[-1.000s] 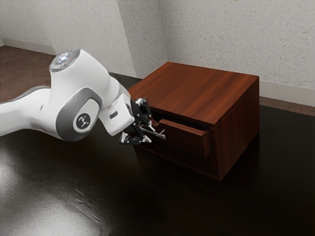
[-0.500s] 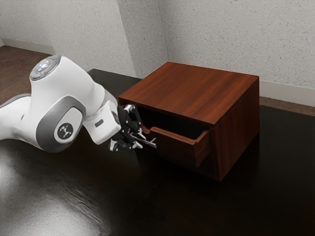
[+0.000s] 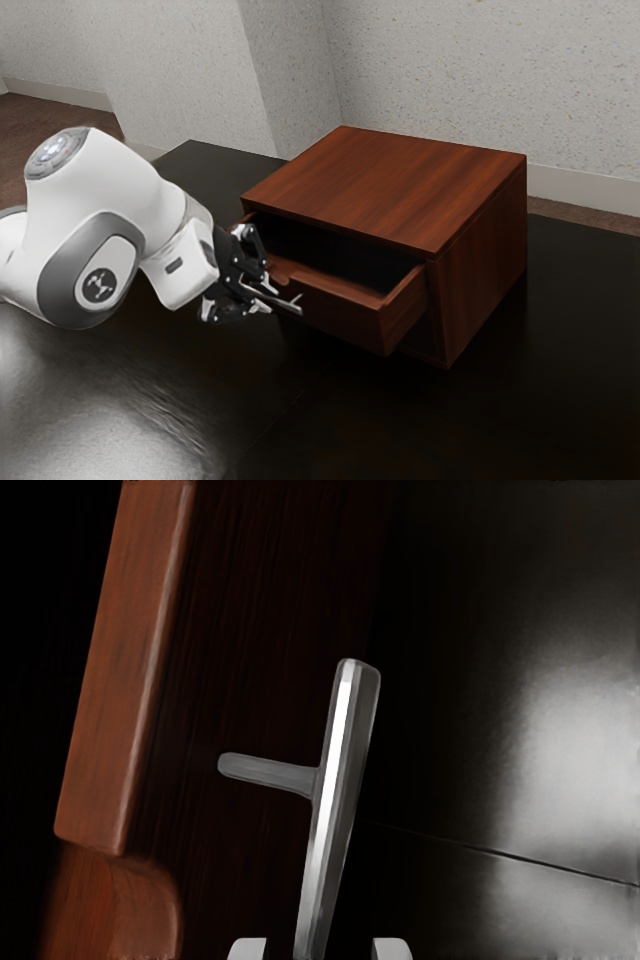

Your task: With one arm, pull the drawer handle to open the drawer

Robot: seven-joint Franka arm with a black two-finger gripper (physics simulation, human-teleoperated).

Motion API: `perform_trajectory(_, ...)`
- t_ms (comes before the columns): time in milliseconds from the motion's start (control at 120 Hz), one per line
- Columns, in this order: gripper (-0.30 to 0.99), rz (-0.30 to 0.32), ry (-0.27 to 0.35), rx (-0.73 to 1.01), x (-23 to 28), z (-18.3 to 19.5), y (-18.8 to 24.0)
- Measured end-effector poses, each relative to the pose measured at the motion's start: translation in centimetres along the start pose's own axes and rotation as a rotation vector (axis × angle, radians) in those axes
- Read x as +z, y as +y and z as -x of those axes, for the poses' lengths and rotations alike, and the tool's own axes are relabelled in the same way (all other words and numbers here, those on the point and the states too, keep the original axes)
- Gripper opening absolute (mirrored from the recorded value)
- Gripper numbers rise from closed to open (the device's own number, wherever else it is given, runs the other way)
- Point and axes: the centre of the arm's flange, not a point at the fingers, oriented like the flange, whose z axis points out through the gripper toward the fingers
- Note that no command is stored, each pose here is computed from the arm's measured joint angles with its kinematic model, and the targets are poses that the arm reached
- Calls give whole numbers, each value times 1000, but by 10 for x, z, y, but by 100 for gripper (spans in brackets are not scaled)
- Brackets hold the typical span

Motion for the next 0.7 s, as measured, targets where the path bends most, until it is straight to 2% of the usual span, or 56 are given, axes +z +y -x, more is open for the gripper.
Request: perform_trajectory(700,5,-7,11,-11,-19,12,44)
